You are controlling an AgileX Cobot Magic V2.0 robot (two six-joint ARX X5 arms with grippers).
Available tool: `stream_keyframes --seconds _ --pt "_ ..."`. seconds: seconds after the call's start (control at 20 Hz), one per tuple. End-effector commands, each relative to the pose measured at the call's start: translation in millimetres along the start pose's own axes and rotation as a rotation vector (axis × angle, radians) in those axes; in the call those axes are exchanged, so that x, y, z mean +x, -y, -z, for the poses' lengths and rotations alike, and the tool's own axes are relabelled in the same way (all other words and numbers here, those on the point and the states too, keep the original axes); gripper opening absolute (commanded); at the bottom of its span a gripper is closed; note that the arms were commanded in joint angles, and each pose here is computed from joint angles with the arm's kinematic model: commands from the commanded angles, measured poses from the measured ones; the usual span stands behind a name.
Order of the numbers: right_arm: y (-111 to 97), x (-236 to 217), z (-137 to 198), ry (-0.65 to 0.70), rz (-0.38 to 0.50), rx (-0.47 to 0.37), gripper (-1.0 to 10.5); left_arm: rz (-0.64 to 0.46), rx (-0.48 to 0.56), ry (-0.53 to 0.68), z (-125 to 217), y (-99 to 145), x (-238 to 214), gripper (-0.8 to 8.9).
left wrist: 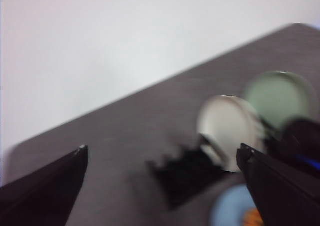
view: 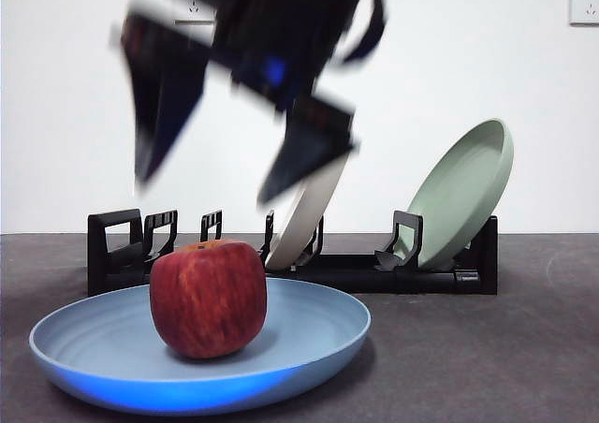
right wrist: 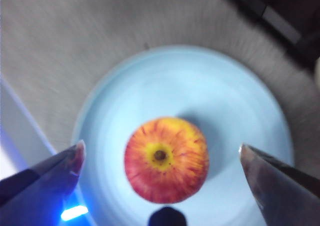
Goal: Take the blue plate from the plate rack,put the plate on the table,take the apple from the table,put the apple in the plate
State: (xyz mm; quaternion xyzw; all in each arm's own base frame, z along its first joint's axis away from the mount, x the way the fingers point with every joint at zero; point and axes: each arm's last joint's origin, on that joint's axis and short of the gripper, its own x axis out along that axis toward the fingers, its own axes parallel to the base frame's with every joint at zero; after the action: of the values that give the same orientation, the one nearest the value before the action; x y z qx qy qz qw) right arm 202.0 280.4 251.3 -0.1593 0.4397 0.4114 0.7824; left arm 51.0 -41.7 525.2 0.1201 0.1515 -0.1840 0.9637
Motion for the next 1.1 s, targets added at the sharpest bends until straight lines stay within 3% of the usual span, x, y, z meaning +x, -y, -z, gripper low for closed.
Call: stream_keyframes --seconds 0.05,0.2,0.5,0.6,0.65,0.75,0.8,0.85,1.1 --pt "0.1 -39.7 -3.8 0.094 0.006 -0.022 5.3 0.121 0.020 -0.064 3.6 6.7 5.5 4.99" --pt "1.3 -81.9 -2.2 0.193 0.031 -0.026 5.3 0.165 0.026 -0.084 1.7 11.9 11.9 4.99" --pt "14.0 -188.5 31.3 0.403 0.209 0.016 5.3 0.167 0.078 -0.195 -7.8 37.6 55.4 4.97" --pt "18.5 -209.5 44.9 0.429 0.255 0.044 5.3 0.165 0.102 -0.235 -9.7 47.0 71.5 4.21" --pt "20.3 -216.8 51.0 0.431 0.267 0.055 4.7 0.164 0.117 -0.252 -10.3 51.1 78.6 3.27" --pt "22.9 -226.2 62.0 0.413 0.286 0.073 1.7 0.167 0.157 -0.278 -10.9 57.4 89.4 0.16" --pt "23.5 -229.3 66.5 0.402 0.292 0.078 0.4 0.165 0.162 -0.288 -11.0 59.8 93.6 -0.04" --pt "23.8 -231.0 69.6 0.389 0.297 0.075 -0.2 0.165 0.166 -0.295 -11.0 61.4 96.3 -0.08" --pt "22.9 -235.2 76.2 0.390 0.292 0.074 -0.1 0.154 0.153 -0.269 -10.6 55.3 86.6 -0.08"
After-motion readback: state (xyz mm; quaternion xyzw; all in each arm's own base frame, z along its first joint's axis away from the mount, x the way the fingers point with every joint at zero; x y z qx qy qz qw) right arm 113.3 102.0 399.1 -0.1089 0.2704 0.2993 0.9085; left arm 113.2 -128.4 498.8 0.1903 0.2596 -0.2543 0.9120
